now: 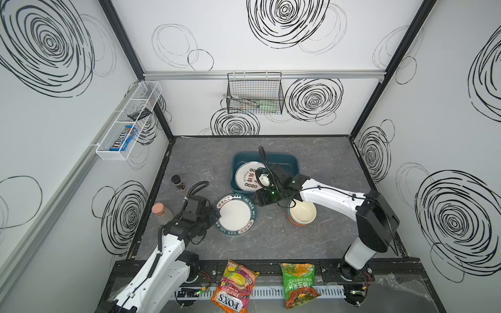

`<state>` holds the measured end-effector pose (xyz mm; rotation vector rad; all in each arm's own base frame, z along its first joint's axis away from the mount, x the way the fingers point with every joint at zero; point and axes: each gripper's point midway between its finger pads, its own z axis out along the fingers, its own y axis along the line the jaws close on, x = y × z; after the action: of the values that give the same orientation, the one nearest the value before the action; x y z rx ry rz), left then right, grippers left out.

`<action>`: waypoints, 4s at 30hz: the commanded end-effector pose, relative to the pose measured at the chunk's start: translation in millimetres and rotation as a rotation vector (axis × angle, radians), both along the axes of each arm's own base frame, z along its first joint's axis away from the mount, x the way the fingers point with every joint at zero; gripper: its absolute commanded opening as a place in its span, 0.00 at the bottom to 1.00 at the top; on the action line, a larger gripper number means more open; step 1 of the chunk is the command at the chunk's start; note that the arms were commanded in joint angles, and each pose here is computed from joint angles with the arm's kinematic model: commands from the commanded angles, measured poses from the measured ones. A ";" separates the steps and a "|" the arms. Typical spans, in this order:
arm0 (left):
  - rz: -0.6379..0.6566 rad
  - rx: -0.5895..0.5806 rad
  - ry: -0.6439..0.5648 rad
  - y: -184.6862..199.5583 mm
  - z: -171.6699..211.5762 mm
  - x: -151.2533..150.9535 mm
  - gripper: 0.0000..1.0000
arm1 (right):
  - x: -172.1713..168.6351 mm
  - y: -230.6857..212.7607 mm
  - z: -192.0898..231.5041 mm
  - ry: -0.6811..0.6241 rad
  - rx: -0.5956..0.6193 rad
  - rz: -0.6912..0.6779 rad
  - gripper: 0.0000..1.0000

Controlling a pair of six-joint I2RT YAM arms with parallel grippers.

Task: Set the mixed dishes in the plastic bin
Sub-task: 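Release the plate and move the right gripper to the teal-rimmed plate stack, then pinch the top teal-rimmed plate's rim with the right gripper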

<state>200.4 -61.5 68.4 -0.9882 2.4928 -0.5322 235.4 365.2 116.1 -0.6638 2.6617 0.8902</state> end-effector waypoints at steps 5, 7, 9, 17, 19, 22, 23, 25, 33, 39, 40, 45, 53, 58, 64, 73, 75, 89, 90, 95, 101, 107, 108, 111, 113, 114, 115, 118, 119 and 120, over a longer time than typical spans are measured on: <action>0.012 0.012 0.032 0.8 -13.9 -3.9 0.74 | -4.1 9.4 -21.5 -0.033 -0.122 0.011 0.50; 0.011 0.011 0.032 0.2 -15.1 -3.8 0.74 | -3.3 11.3 -25.8 -0.038 -0.142 0.009 0.51; 0.011 0.010 0.033 -0.1 -16.6 -3.8 0.74 | -1.3 13.4 -28.7 -0.043 -0.153 0.007 0.52; -0.003 -0.004 0.039 -3.8 -21.0 -3.6 0.73 | 6.0 20.8 -39.7 -0.040 -0.183 0.004 0.52; -0.005 -0.005 0.039 -4.2 -21.0 -3.3 0.72 | 7.7 21.6 -41.9 -0.040 -0.187 0.002 0.52; -0.006 -0.007 0.038 -4.7 -21.5 -3.2 0.72 | 8.7 22.7 -44.7 -0.037 -0.193 0.002 0.54; -0.007 -0.008 0.035 -4.8 -21.1 -2.6 0.72 | 8.6 22.9 -45.7 -0.037 -0.196 0.002 0.55; -0.007 -0.009 0.040 -5.0 -22.7 -3.2 0.72 | 10.3 22.8 -46.4 -0.040 -0.200 -0.001 0.55; -0.006 -0.011 0.039 -4.8 -24.2 -3.9 0.73 | 10.6 26.7 -50.7 -0.029 -0.198 0.005 0.56; -0.007 -0.013 0.038 -4.8 -25.0 -4.2 0.73 | 11.4 31.2 -52.2 -0.023 -0.191 0.009 0.56; -0.007 -0.012 0.040 -4.5 -26.0 -4.9 0.73 | 10.6 31.7 -52.6 -0.021 -0.192 0.012 0.56; -0.007 -0.016 0.045 -4.9 -28.5 -6.2 0.73 | 9.7 33.3 -53.0 -0.021 -0.191 0.014 0.56; -0.010 -0.026 0.041 -6.6 -29.3 -5.9 0.72 | 11.1 35.8 -47.9 -0.041 -0.192 0.015 0.53; -0.016 -0.035 0.042 -8.3 -30.7 -6.3 0.71 | 9.4 36.6 -49.2 -0.043 -0.201 0.022 0.48; -0.013 -0.040 0.039 -8.2 -31.8 -6.4 0.68 | 7.2 37.7 -52.7 -0.040 -0.211 0.031 0.45; -0.015 -0.047 0.042 -9.3 -34.6 -6.7 0.65 | 6.1 38.7 -55.7 -0.050 -0.232 0.045 0.38; -0.014 -0.049 0.037 -9.4 -33.8 -5.9 0.64 | 5.3 39.6 -56.1 -0.050 -0.235 0.051 0.36; -0.008 -0.050 0.042 -8.3 -32.4 -8.8 0.63 | 0.5 44.3 -63.4 -0.035 -0.244 0.078 0.28; -0.005 -0.051 0.043 -7.9 -31.4 -9.4 0.64 | 0.1 43.8 -64.8 -0.032 -0.247 0.079 0.28; 0.009 -0.053 0.032 -6.2 -26.3 -10.9 0.65 | -0.7 45.5 -65.5 -0.027 -0.239 0.083 0.28; 0.018 -0.055 0.027 -4.8 -21.4 -12.8 0.64 | -3.0 46.4 -68.3 -0.018 -0.235 0.090 0.24; 0.022 -0.056 0.026 -4.2 -19.5 -14.3 0.60 | -4.4 47.7 -69.9 -0.011 -0.228 0.097 0.21; 0.022 -0.055 0.025 -4.2 -18.9 -14.3 0.59 | -5.1 48.0 -70.6 -0.008 -0.228 0.100 0.21; 0.022 -0.057 0.022 -4.2 -17.7 -14.8 0.56 | -6.9 48.9 -72.7 -0.001 -0.227 0.106 0.20; 0.022 -0.059 0.019 -4.5 -16.0 -14.6 0.53 | -6.4 49.4 -72.8 0.001 -0.226 0.107 0.19; 0.020 -0.057 0.018 -4.3 -15.0 -14.2 0.52 | -6.6 49.2 -73.7 0.003 -0.227 0.106 0.19; 0.020 -0.054 0.018 -3.9 -14.6 -14.3 0.50 | -6.7 49.4 -73.9 0.003 -0.226 0.108 0.19; 0.020 -0.051 0.015 -3.1 -12.3 -13.7 0.44 | -6.7 50.0 -73.8 0.003 -0.225 0.110 0.19; 0.019 -0.051 0.012 -3.4 -11.1 -13.3 0.42 | -6.5 50.1 -73.9 0.003 -0.226 0.111 0.19; 0.018 -0.053 0.012 -3.8 -10.9 -13.7 0.42 | -6.5 50.2 -74.6 0.003 -0.229 0.111 0.19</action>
<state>177.8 -66.3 42.4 -1.0462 2.5341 -0.5799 234.1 407.6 42.8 -0.8336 2.7768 0.6025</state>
